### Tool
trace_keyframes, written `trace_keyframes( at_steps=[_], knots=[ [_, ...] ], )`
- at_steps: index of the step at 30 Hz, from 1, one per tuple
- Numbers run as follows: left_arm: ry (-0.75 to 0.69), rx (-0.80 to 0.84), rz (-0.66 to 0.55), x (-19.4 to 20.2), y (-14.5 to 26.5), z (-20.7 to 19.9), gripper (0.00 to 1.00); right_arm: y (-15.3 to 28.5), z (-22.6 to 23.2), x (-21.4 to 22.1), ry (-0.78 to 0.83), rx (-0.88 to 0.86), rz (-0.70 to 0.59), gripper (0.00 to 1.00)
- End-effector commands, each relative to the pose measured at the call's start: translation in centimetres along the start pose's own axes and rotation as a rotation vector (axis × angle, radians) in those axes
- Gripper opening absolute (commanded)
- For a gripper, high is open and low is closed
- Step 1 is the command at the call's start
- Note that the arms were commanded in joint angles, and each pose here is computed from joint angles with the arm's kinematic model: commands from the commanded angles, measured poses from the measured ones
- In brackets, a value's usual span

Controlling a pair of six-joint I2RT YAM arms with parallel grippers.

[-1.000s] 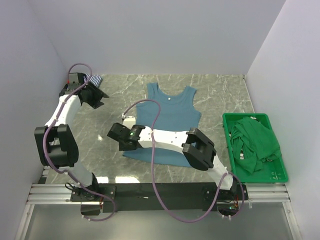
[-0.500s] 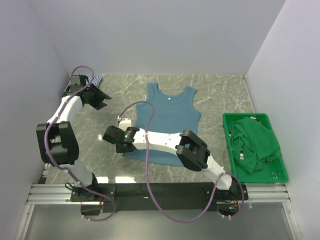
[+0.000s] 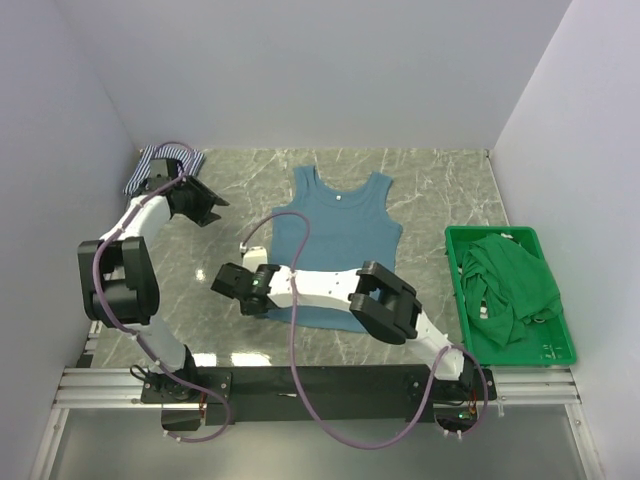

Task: Fold and stack the tank tops
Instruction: Flatten the tank top out

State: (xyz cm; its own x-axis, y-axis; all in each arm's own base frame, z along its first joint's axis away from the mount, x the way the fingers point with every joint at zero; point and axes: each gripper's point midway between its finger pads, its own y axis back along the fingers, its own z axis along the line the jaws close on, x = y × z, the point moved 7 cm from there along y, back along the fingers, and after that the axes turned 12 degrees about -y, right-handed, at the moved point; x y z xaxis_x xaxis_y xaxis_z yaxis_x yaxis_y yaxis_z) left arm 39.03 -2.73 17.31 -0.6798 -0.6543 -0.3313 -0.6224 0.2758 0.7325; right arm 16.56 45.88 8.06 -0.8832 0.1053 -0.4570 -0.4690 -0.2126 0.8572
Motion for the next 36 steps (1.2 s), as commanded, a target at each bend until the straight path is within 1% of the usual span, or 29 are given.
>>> trace_keyframes(
  at_steps=[1, 2, 3, 4, 5, 6, 7, 8, 10, 11, 15, 19, 22, 25, 27, 30, 31, 33, 36],
  knots=[
    [-0.032, 0.041, 0.010, 1.2, -0.7, -1.4, 0.51, 1.1, -1.8, 0.9, 0.035, -0.009, 0.020, 0.00],
    [-0.047, 0.041, 0.014, 1.5, -0.8, -1.9, 0.51, 2.9, -1.7, 0.2, 0.025, -0.060, 0.012, 0.00],
    [-0.060, 0.029, 0.037, 2.3, -1.2, -2.3, 0.51, 2.5, -3.2, 1.2, 0.038, -0.071, 0.028, 0.00],
    [-0.083, 0.025, 0.040, 2.9, -1.5, -3.1, 0.51, 4.3, -3.3, 0.6, 0.023, -0.130, 0.019, 0.00],
    [-0.099, 0.016, 0.059, 3.8, -2.0, -3.5, 0.51, 4.1, -4.9, 1.6, 0.028, -0.138, 0.040, 0.00],
    [-0.103, 0.012, 0.060, 4.2, -2.3, -3.8, 0.51, 4.6, -5.5, 1.6, 0.030, -0.160, 0.045, 0.00],
    [-0.108, 0.009, 0.065, 4.7, -2.6, -3.9, 0.52, 6.2, -5.8, 1.1, 0.015, -0.206, 0.031, 0.00],
    [-0.122, 0.009, 0.078, 5.5, -3.2, -4.3, 0.52, 6.0, -7.3, 2.0, 0.021, -0.199, 0.046, 0.00],
    [-0.140, -0.005, 0.083, 6.2, -3.9, -4.6, 0.51, 7.5, -8.0, 1.8, 0.005, -0.254, 0.053, 0.00],
    [-0.159, -0.029, 0.090, 6.9, -4.6, -4.6, 0.51, 7.3, -9.0, 2.4, 0.001, -0.253, 0.067, 0.00],
    [-0.194, -0.060, 0.123, 8.5, -6.1, -4.3, 0.51, 8.4, -9.7, 2.5, -0.034, -0.286, 0.074, 0.00],
    [-0.219, -0.057, 0.153, 10.1, -7.2, -3.8, 0.51, 9.1, -9.8, 2.4, -0.046, -0.317, 0.077, 0.00],
    [-0.236, -0.062, 0.160, 10.6, -7.7, -3.7, 0.52, 9.3, -9.5, 2.3, -0.044, -0.318, 0.078, 0.00],
    [-0.247, -0.033, 0.165, 11.0, -8.1, -4.1, 0.51, 9.2, -9.4, 2.3, -0.041, -0.317, 0.083, 0.00],
    [-0.264, -0.055, 0.175, 11.3, -8.5, -4.0, 0.50, 9.1, -9.4, 2.4, -0.043, -0.317, 0.089, 0.00],
    [-0.283, -0.077, 0.184, 11.5, -9.4, -4.0, 0.43, 9.0, -9.4, 2.6, -0.046, -0.314, 0.099, 0.00],
    [-0.286, -0.106, 0.175, 11.3, -9.5, -4.0, 0.38, 9.0, -9.3, 2.4, -0.049, -0.314, 0.095, 0.00],
    [-0.287, -0.132, 0.180, 11.5, -10.0, -3.7, 0.33, 9.1, -9.3, 2.4, -0.048, -0.308, 0.096, 0.00],
    [-0.292, -0.160, 0.169, 11.4, -10.5, -3.5, 0.29, 9.4, -8.9, 1.9, -0.050, -0.320, 0.087, 0.00]
  ],
)
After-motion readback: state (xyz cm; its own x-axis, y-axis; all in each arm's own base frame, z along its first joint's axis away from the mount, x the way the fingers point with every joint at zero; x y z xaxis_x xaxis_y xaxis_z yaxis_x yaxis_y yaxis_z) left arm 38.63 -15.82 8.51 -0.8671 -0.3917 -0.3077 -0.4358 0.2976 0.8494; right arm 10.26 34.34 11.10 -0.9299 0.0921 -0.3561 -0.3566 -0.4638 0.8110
